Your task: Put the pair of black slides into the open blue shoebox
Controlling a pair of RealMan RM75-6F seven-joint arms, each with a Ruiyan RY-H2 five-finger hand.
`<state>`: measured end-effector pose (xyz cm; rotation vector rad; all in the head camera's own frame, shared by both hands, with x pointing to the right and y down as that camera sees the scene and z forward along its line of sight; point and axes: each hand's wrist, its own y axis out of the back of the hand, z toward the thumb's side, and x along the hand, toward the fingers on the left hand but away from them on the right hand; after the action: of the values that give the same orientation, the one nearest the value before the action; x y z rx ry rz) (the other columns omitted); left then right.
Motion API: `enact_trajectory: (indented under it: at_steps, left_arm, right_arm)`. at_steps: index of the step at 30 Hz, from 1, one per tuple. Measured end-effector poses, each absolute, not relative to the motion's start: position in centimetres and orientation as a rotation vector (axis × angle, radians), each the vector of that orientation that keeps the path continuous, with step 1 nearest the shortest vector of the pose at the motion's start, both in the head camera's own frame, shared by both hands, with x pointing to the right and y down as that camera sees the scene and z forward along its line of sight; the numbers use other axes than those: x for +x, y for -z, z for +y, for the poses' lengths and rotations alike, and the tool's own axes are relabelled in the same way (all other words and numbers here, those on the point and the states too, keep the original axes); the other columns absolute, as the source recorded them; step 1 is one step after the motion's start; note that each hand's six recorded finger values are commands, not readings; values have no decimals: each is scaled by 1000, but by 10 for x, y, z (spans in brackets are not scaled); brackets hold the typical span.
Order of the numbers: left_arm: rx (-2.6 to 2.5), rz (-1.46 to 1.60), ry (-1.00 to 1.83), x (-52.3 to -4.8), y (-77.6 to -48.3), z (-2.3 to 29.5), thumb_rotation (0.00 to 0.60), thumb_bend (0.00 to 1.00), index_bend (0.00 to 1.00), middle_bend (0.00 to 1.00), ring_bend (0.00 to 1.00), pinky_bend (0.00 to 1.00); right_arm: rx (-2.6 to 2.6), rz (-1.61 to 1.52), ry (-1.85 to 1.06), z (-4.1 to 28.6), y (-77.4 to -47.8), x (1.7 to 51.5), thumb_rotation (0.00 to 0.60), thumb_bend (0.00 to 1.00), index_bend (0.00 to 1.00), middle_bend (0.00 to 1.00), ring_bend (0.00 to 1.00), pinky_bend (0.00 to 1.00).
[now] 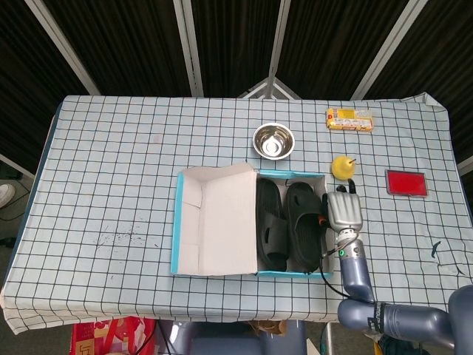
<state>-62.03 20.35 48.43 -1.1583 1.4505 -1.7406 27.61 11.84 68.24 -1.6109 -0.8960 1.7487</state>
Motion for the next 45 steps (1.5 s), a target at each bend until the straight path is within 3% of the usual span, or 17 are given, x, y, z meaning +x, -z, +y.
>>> enact_trajectory:
  at_steps: [4, 8, 11, 13, 18, 30, 40, 43, 45]
  left_arm:
    - [-1157, 1453, 1740, -621, -484, 204, 600, 814, 171, 45, 0, 49]
    - [-1157, 1457, 1740, -622, -484, 203, 600, 814, 171, 45, 0, 49]
    - [-1159, 1457, 1739, -622, -484, 204, 600, 813, 171, 45, 0, 49]
    - [-1161, 1456, 1739, -622, -484, 203, 600, 813, 171, 45, 0, 49]
    - [-1165, 1454, 1738, -621, -485, 203, 600, 813, 171, 45, 0, 49]
    - [-1170, 1451, 1736, -620, -485, 203, 600, 814, 171, 45, 0, 49]
    - [-1172, 1446, 1743, -620, -486, 203, 600, 813, 171, 45, 0, 49]
    - [-1171, 1449, 1744, -621, -486, 203, 600, 813, 172, 45, 0, 49]
    - [-1171, 1453, 1744, -621, -486, 203, 600, 813, 172, 45, 0, 49]
  right_arm:
    - [-1604, -876, -1742, 123, -684, 268, 600, 585, 644, 575, 239, 0]
    - [-1644, -870, -1740, 126, -683, 263, 600, 503, 408, 450, 195, 0]
    - [-1668, -857, -1737, 125, -678, 262, 600, 382, 289, 345, 167, 0]
    - [-1688, -859, -1735, 124, -673, 260, 600, 358, 234, 291, 152, 0]
    - [-1729, -896, -1726, 118, -660, 257, 600, 324, 160, 185, 119, 0]
    - [-1765, -962, -1765, 107, -646, 265, 600, 223, 24, 86, 74, 0]
    - [-1791, -935, -1811, 103, -628, 277, 600, 205, 4, 78, 72, 0]
    - [-1783, -902, -1834, 103, -614, 282, 600, 209, 115, 126, 170, 23]
    - [-1788, -896, -1833, 104, -604, 281, 600, 289, 242, 227, 300, 159]
